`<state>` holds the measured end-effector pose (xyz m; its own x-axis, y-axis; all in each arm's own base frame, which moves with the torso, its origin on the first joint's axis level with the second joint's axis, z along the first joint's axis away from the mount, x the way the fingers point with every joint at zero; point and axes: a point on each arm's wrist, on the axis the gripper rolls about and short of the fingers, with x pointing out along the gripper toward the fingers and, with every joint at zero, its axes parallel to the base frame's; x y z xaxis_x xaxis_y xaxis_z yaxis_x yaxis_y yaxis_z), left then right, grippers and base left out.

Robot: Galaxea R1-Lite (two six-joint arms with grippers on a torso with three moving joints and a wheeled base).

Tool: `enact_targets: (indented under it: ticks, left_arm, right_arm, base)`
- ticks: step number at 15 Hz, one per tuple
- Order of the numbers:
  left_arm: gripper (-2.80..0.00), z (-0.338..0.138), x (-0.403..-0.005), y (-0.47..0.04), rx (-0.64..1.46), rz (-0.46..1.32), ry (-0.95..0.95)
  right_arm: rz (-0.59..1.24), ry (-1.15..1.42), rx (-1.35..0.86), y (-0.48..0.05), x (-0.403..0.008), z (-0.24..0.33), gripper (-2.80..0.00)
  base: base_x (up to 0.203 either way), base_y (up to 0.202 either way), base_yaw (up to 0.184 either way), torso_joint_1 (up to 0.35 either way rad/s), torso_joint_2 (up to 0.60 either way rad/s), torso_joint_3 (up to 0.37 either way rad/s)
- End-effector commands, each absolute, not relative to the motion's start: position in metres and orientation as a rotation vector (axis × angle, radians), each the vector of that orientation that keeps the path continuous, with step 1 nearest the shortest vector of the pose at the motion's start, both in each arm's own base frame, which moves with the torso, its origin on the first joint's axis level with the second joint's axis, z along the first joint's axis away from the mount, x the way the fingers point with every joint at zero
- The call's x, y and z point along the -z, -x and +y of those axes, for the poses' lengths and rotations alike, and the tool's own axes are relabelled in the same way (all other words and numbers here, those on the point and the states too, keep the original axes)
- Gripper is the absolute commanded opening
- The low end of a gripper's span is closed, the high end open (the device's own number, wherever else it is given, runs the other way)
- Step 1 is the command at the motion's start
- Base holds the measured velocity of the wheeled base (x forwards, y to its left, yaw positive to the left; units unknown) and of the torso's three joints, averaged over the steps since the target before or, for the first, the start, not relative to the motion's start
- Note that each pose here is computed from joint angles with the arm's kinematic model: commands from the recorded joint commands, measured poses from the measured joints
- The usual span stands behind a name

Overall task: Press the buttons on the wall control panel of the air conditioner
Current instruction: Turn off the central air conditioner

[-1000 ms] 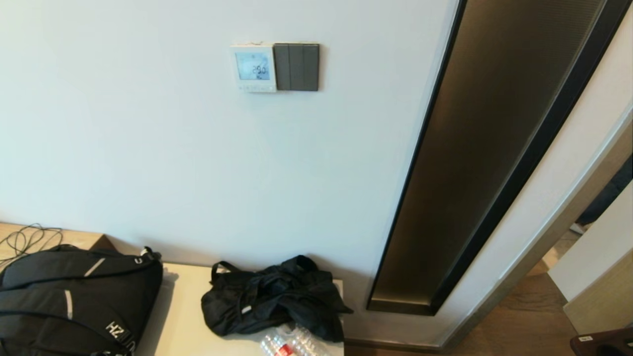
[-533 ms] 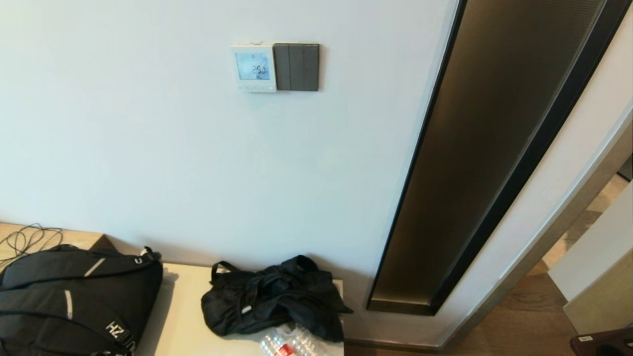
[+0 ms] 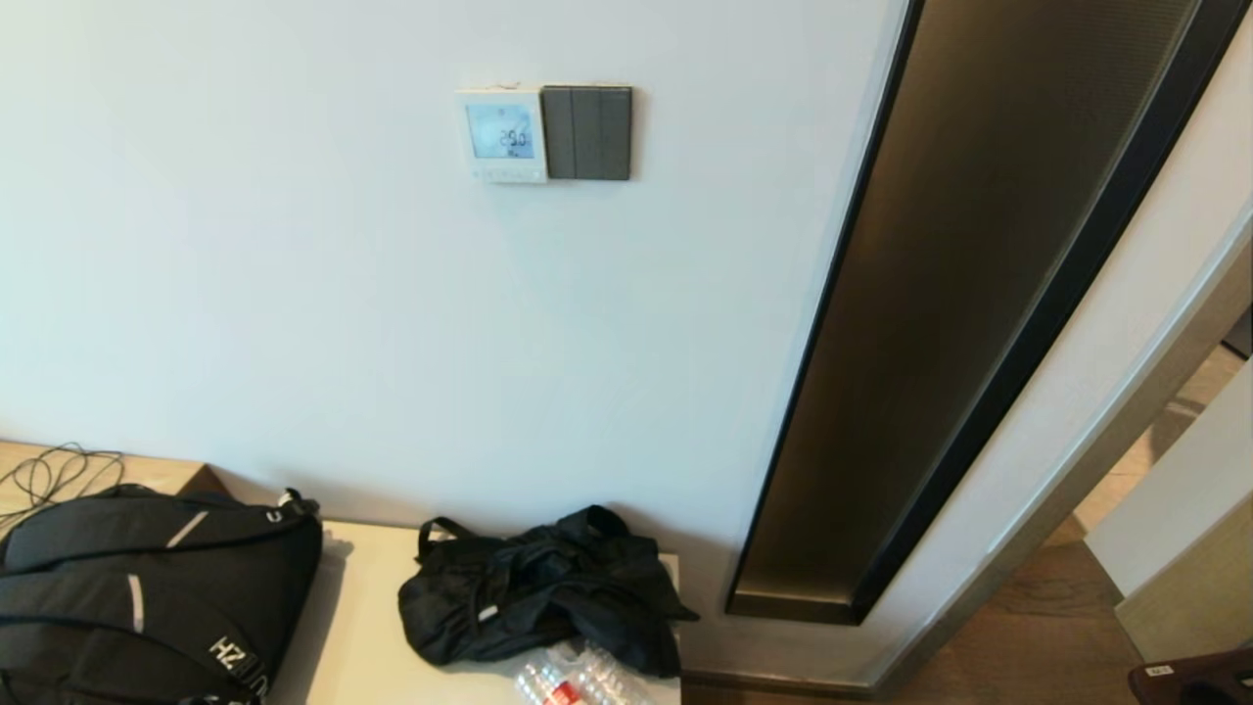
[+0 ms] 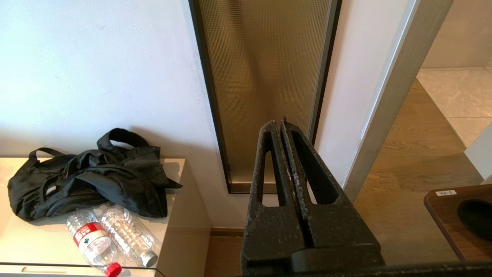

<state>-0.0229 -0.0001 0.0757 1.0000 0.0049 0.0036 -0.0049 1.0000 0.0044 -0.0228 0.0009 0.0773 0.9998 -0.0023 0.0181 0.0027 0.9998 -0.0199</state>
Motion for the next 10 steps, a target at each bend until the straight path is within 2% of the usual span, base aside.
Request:
enact_targets:
  ticks: [1,10]
  left_arm:
    - [-2.80,-0.0001,-0.0758,0.0229,-0.006,-0.005,-0.005]
    - [-2.80,-0.0001,-0.0765,0.0232,-0.006,-0.007,-0.009]
  right_arm:
    - [-0.017,0.020,0.002,0.0227,-0.0774,0.0009,-2.80]
    - [-0.015,0.020,0.003,0.0226,-0.0770,0.0008,-2.80]
  base:
    - [0.000,0.000,0.000,0.000,0.00,0.000]
    - [0.000,0.000,0.000,0.000,0.00,0.000]
